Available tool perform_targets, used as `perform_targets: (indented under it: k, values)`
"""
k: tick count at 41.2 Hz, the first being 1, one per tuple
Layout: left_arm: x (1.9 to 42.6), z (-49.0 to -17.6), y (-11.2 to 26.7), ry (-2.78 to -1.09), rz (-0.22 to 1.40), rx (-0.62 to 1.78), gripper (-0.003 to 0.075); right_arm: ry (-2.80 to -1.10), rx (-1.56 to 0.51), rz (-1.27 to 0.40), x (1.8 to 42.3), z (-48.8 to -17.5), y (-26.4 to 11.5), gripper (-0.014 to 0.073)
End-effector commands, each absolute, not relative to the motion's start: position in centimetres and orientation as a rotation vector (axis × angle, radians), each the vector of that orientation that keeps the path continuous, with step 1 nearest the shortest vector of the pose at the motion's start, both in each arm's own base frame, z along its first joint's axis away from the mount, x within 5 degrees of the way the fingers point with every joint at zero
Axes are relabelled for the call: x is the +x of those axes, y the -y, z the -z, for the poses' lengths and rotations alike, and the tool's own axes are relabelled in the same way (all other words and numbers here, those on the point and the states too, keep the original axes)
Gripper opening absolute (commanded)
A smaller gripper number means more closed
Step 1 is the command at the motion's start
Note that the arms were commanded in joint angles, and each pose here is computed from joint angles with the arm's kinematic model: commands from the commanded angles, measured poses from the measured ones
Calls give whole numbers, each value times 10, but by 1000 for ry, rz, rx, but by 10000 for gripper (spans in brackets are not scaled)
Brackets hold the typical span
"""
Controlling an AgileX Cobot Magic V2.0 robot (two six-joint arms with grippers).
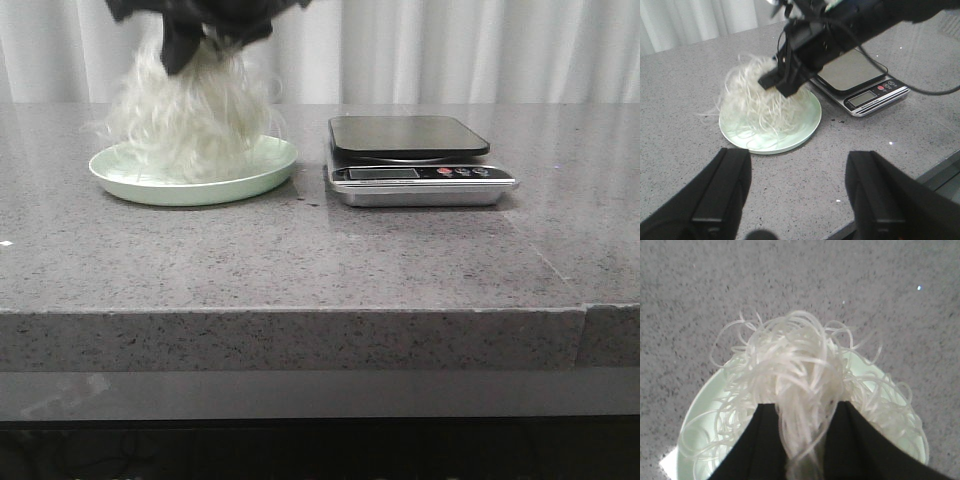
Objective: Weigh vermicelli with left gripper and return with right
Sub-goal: 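Carry the vermicelli with the right gripper back onto the green plate, then open the right gripper and lift it away from the plate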
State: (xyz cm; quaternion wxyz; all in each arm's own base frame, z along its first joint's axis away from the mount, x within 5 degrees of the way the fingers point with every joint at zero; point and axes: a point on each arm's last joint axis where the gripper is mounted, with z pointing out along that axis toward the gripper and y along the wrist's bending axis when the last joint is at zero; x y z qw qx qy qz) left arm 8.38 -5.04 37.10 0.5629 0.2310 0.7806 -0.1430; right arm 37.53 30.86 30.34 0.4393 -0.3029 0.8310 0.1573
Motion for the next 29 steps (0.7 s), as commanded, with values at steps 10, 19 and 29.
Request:
perform_targets:
  k: [10,19,29]
  values:
    - [84,-386,51,-1744,369,512,472,-1925,-691,-431,352,-385,-282,489]
    - [84,-386,51,-1744,369,512,472,-1951,-672,-410,319,-435,-242,489]
    - [84,-386,51,-1744,369,512,472,-1897,-640,-407,276,-460,-202,489]
